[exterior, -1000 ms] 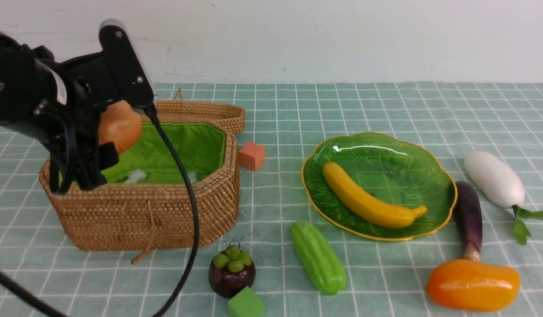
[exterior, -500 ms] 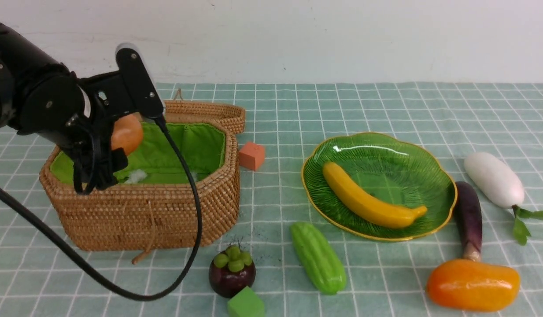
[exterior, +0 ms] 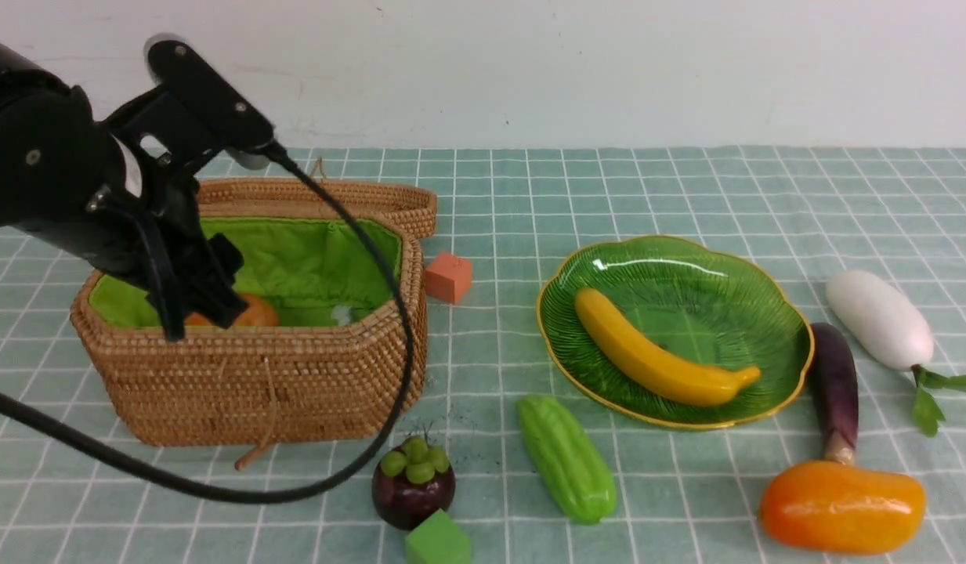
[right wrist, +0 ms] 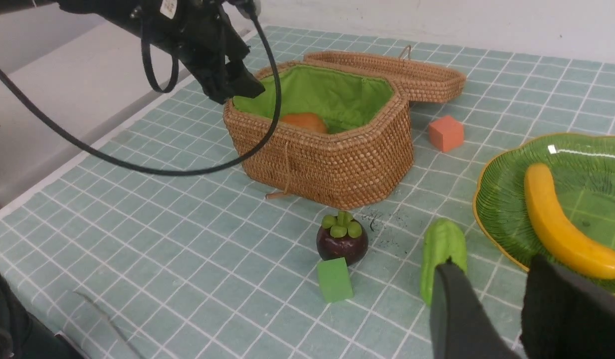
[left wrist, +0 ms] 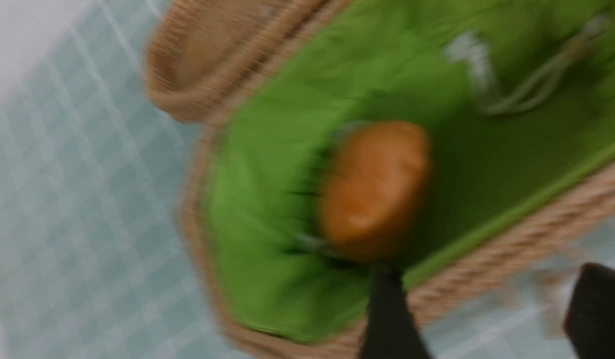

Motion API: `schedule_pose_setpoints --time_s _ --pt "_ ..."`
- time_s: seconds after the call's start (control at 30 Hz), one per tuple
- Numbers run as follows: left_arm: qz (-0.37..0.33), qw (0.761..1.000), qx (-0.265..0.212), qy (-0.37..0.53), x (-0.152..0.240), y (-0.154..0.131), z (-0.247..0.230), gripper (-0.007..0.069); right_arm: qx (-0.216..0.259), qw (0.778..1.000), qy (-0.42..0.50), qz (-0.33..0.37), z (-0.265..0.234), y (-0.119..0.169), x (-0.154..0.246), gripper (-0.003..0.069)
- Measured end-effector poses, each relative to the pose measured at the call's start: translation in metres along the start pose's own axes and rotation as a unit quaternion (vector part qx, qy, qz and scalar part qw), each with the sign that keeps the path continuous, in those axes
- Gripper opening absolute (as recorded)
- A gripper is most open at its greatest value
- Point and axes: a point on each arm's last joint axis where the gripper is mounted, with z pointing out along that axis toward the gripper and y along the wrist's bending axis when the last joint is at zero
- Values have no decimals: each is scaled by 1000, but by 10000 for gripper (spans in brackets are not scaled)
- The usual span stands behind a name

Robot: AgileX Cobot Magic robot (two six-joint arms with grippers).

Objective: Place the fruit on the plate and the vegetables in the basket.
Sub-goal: Grab a mangosteen with your left arm and put it on the plate on the right

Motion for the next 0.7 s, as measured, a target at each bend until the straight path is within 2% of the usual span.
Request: schedule_pose_setpoints --time_s 0.03,0.1,0.17,0.2,0.33,0.4,0.5,0.53,0.57,0.63,0.7 --pt "-18 1000 5 -1 0 -2 -2 353 0 1000 2 0 0 0 0 213" --pt "-92 994 50 29 -1 -34 -14 138 -2 1000 14 -1 0 0 2 213" --pt "-114 988 76 64 1 -64 -23 12 -5 1000 26 -1 0 1 5 213" --pt "-117 987 81 71 2 -70 -24 -1 -6 1000 29 -2 0 1 5 213" --pt "-121 979 119 109 7 -132 -28 -11 -9 999 44 -2 0 2 8 213" --pt "-119 977 125 122 8 -152 -19 31 -9 999 45 -2 0 2 8 213" --pt "-130 976 119 131 8 -160 -8 113 -9 999 45 -2 0 2 8 213" --pt "-148 973 107 139 7 -163 6 202 -9 999 45 -2 0 2 8 213" --pt "-151 973 107 139 7 -163 8 214 -9 999 45 -2 0 2 8 213" --pt "-185 968 87 148 6 -164 30 392 -9 999 45 -2 0 2 8 213" --pt "-194 967 80 148 6 -164 37 467 -9 999 45 -3 0 2 8 213"
